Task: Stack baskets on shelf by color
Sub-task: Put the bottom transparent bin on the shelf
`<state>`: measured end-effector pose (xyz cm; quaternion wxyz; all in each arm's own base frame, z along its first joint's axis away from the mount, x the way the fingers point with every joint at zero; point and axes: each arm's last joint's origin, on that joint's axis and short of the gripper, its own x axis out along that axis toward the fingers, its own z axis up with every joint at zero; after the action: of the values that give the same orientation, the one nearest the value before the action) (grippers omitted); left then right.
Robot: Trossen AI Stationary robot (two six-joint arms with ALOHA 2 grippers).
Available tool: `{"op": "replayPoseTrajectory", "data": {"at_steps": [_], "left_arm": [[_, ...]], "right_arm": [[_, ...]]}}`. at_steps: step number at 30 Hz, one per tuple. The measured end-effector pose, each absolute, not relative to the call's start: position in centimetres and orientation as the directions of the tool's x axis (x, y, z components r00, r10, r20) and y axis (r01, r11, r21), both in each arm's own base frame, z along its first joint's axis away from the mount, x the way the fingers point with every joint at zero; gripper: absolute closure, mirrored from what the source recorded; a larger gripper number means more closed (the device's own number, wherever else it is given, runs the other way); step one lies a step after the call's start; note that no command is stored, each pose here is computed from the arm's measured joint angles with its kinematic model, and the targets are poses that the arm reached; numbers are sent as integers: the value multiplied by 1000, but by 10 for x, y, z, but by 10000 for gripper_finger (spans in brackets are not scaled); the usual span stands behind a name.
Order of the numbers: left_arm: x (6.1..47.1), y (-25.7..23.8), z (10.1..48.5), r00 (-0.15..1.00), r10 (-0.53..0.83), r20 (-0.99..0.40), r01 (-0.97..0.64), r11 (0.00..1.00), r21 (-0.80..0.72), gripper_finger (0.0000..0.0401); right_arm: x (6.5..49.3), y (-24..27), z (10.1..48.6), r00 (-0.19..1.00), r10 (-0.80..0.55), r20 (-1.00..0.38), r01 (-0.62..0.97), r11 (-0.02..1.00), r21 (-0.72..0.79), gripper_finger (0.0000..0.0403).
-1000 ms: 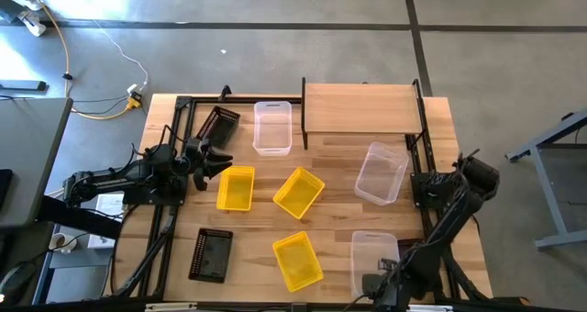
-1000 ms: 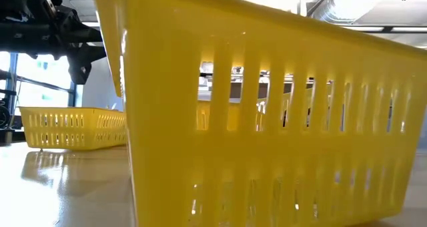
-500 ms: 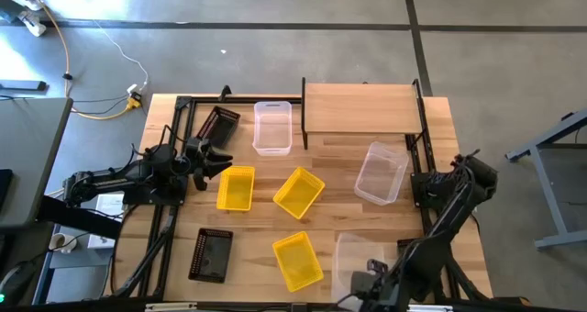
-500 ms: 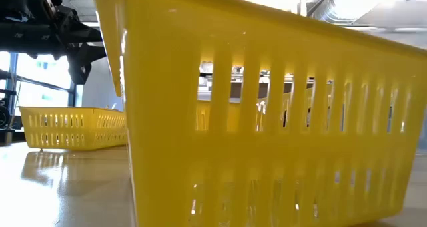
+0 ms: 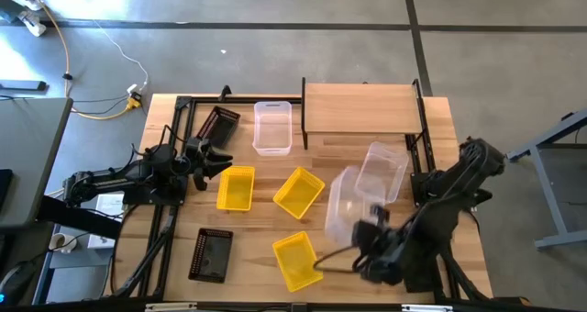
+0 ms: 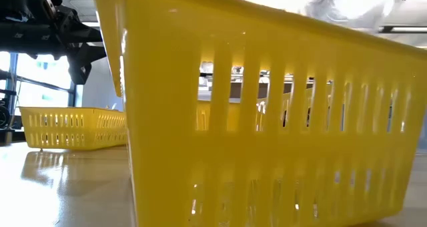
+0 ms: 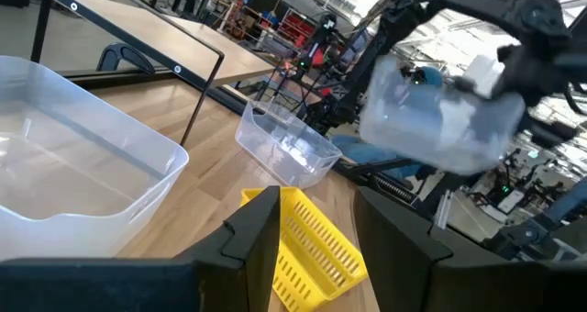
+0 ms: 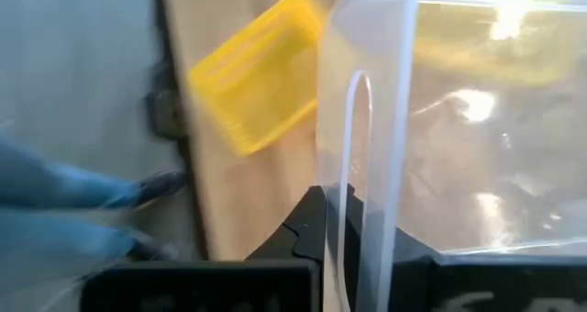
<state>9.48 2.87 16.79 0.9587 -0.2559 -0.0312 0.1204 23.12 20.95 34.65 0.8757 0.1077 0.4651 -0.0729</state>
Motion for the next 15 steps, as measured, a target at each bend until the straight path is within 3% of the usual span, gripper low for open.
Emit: {"op": "replayPoseTrajectory", "data": {"at_steps": [15], "left_arm": [[94, 30, 168, 960, 279, -2, -238, 816, -528, 270]], "right_arm": [[165, 86, 411, 567, -389, -726, 252, 921, -297, 403]]}}
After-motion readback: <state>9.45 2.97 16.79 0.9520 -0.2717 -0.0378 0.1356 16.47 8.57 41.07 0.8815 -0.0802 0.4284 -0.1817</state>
